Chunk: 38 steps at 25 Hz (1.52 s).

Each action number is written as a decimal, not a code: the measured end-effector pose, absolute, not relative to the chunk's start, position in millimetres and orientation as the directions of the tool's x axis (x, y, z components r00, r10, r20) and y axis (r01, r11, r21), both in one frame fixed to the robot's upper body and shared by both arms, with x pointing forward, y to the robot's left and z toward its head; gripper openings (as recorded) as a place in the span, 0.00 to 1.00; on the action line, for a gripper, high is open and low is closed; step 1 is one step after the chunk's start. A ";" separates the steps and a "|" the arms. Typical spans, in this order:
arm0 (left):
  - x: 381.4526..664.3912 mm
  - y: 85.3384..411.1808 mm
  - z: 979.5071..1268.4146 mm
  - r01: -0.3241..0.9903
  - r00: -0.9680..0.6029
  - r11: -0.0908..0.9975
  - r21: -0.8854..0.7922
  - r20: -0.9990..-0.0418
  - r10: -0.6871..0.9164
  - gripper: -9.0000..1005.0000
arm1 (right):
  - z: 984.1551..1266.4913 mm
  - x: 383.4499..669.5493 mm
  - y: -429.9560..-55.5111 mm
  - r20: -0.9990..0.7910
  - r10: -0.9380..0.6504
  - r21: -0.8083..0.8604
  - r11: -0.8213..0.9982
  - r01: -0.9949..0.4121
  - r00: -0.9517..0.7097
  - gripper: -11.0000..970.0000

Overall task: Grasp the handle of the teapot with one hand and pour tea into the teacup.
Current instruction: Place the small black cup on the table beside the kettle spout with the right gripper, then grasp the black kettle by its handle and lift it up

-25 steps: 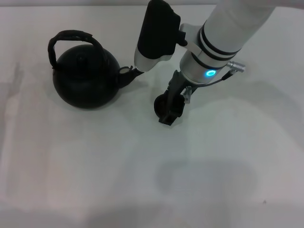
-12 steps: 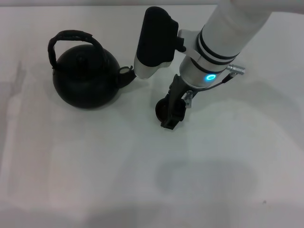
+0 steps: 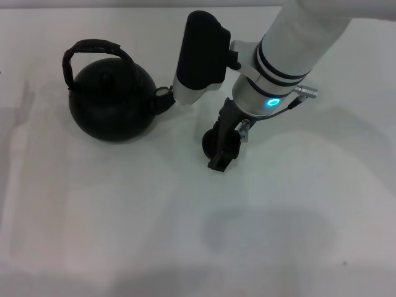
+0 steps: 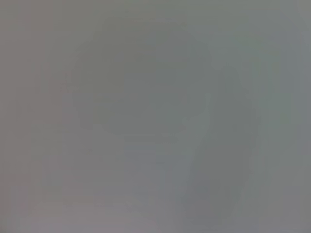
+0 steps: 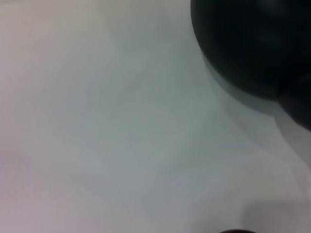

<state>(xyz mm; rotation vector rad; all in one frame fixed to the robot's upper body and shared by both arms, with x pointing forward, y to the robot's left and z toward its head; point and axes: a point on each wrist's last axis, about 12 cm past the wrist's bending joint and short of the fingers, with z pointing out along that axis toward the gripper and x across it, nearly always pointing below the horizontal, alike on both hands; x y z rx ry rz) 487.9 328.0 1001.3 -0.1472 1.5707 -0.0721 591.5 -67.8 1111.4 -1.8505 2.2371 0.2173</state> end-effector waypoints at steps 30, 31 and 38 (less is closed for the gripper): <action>483.7 333.7 1000.0 -0.074 -0.001 0.987 -0.141 -0.990 -0.141 0.86 | 1104.5 607.3 -186.4 -0.728 -0.431 0.251 0.557 -0.792 -0.534 0.86; 483.6 333.8 999.9 -0.075 -0.001 0.987 -0.141 -0.990 -0.141 0.86 | 1102.7 608.3 -195.3 -0.739 -0.389 0.269 0.578 -0.770 -0.550 0.86; 485.4 333.6 999.7 -0.076 -0.007 0.986 -0.147 -0.989 -0.148 0.86 | 1086.7 603.8 -252.8 -0.803 0.046 0.467 0.667 -0.580 -0.595 0.86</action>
